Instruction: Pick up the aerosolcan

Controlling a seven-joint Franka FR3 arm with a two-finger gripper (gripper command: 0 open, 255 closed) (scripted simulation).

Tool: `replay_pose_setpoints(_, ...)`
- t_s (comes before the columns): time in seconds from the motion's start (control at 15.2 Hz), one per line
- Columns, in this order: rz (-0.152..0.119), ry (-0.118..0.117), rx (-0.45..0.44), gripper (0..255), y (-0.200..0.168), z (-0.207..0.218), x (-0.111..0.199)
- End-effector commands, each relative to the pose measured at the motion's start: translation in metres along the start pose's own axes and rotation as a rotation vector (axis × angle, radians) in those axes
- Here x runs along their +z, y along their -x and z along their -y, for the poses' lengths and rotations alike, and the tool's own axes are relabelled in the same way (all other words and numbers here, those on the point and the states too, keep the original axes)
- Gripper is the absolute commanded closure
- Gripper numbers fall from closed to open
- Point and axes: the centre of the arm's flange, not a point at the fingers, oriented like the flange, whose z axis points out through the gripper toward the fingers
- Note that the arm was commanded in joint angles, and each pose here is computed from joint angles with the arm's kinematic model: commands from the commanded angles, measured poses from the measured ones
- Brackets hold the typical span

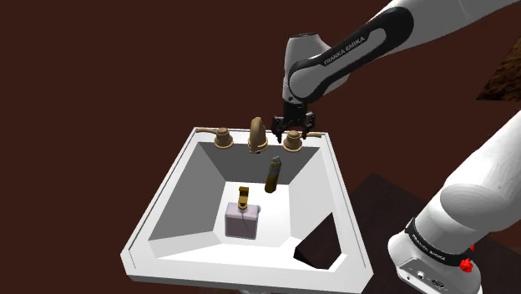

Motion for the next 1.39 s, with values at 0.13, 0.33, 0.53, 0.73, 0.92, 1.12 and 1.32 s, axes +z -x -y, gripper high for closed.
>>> replay_pose_setpoints(0.13,0.017,-0.004,0.117,0,-0.029,0.010,0.048)
replay_pose_setpoints(0.33,0.030,-0.006,0.203,0,-0.051,0.016,0.081)
replay_pose_setpoints(0.53,0.043,-0.008,0.288,0,-0.074,0.020,0.115)
replay_pose_setpoints(0.73,0.054,-0.010,0.367,0,-0.094,0.022,0.145)
replay_pose_setpoints(0.92,0.054,-0.010,0.367,0,-0.094,0.022,0.161)
replay_pose_setpoints(1.12,0.054,-0.010,0.367,0,-0.094,0.022,0.177)
replay_pose_setpoints(1.32,0.054,-0.010,0.367,0,-0.094,0.022,0.185)
